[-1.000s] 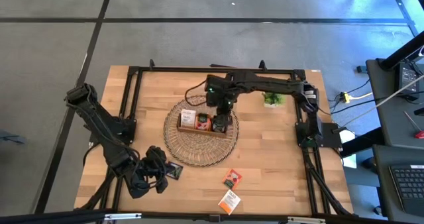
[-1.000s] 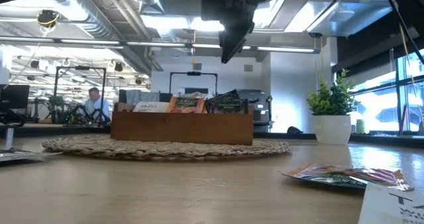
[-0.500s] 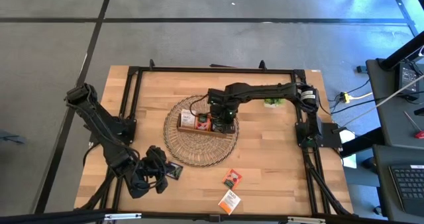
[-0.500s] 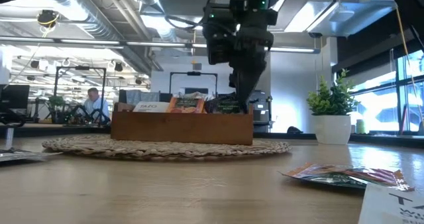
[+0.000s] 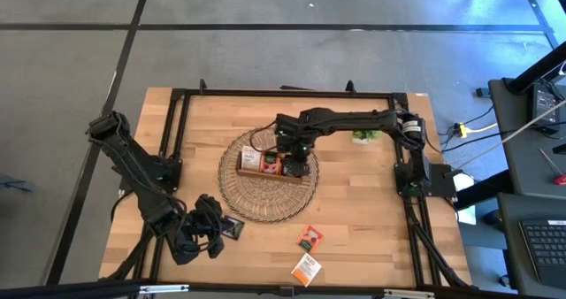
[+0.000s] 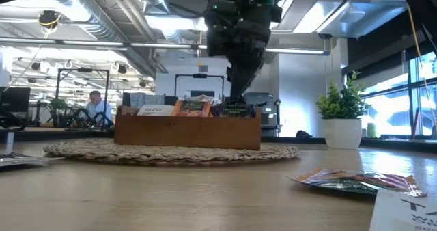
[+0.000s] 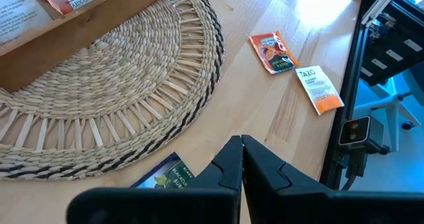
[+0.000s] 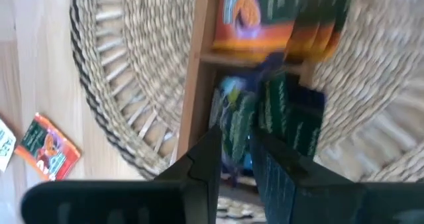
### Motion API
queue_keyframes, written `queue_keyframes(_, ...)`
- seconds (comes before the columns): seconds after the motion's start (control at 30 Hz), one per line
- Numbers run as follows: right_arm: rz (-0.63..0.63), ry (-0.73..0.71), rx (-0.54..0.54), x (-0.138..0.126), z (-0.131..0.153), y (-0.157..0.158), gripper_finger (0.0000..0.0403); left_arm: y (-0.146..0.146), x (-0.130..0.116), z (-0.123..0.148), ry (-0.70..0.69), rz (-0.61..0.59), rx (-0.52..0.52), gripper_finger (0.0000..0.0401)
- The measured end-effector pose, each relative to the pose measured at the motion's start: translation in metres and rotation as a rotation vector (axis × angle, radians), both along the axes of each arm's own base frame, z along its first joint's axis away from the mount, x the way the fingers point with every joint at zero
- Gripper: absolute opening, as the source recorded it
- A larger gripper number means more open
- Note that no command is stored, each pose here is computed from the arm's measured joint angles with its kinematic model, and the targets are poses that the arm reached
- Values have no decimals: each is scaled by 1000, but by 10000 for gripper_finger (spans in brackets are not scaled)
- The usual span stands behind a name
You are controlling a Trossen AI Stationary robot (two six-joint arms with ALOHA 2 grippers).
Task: Pick & Place Tea
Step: Put the purple tea bag into the right section of the wooden organizer, then adjust the purple tea bags in the wooden organizer
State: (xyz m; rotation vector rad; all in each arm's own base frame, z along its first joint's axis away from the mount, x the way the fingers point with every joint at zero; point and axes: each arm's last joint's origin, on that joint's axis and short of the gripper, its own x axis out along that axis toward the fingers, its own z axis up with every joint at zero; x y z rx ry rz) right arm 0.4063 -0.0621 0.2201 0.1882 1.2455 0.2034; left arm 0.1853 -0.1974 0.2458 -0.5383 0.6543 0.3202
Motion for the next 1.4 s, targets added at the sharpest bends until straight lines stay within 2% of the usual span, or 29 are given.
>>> queue_keyframes(0.47,-3,18,9,-2,-4,1,82,0,0,0,3,0,3,2)
queue_keyframes(0.87,-2,25,5,-3,-4,0,45,0,0,0,2,0,4,2)
queue_keyframes(1.4,-3,-6,-1,-4,5,0,48,0,0,0,1,1,5,2)
